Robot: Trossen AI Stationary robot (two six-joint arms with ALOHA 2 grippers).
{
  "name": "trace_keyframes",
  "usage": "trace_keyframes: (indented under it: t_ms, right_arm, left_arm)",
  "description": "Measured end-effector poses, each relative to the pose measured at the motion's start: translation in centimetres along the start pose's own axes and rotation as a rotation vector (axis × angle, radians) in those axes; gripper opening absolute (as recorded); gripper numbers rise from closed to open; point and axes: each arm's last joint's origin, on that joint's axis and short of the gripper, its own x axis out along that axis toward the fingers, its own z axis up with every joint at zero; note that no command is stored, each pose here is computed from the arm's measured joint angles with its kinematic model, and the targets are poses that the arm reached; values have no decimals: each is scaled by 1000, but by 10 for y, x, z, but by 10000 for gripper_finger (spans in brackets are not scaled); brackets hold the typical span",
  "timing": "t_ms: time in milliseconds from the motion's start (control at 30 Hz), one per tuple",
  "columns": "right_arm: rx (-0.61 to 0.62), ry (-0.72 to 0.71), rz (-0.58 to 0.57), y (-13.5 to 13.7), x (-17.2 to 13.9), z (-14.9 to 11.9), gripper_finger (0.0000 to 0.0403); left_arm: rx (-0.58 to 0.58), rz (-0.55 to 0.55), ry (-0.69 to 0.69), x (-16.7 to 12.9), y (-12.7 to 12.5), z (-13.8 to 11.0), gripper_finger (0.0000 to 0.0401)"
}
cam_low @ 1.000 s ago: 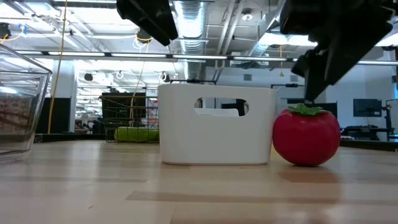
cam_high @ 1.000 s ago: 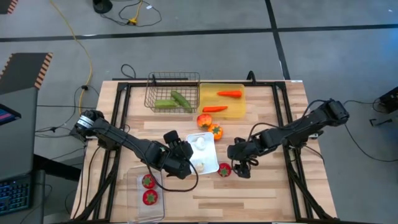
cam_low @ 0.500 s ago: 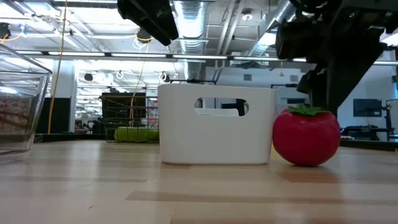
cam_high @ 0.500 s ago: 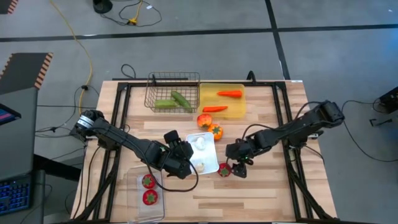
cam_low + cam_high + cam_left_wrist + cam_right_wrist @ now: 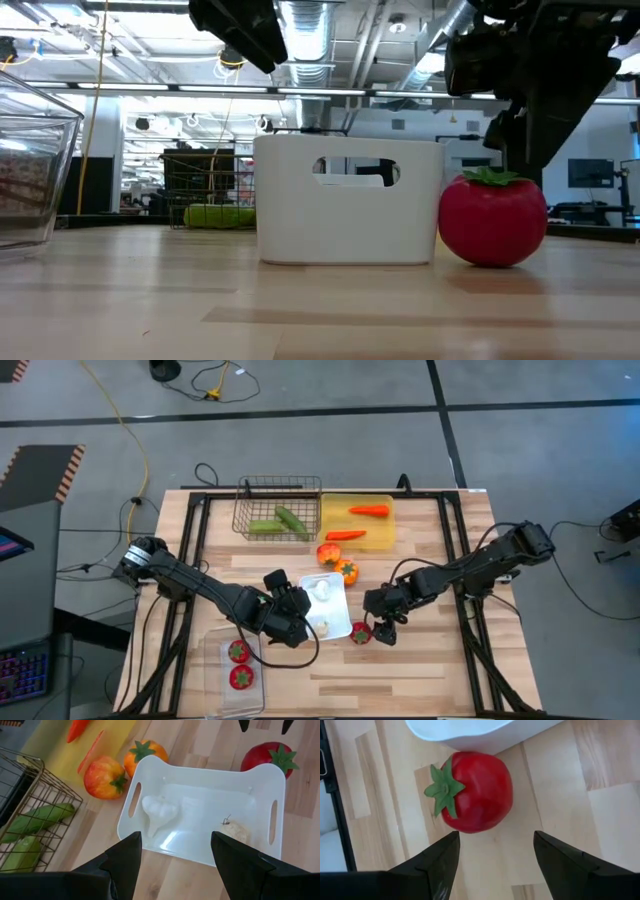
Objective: Sort produce into baskets
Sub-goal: Put the red tomato into the transparent bin
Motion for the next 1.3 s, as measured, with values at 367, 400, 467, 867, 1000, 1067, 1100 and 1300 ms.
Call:
trace_keyframes:
  t_ms: [367,400,467,867,1000,1067,1100,1300]
  right_arm:
    - [-2,10,20,0,0,0,354]
    - [-3,9,21,0,0,0,365]
    - [-3,7,23,1,0,0,386]
    - [-26,10,50,12,1,-5,382]
    - [-53,-20,85,19,2,-6,385]
    - [-87,-34,100,23,2,-6,384]
    - [-109,-35,104,24,2,-7,384]
    - [-206,-61,67,28,3,-10,384]
  left_arm:
    - [1,23,-16,0,1,0,226]
    - [1,23,-16,0,1,0,226]
    - [2,24,-16,0,1,0,226]
    - [0,25,-17,0,1,0,226]
    - [-1,25,-17,0,1,1,226]
    - [-3,25,-17,0,1,0,226]
    - [-9,25,-17,0,1,1,226]
    - [-16,24,-17,0,1,1,226]
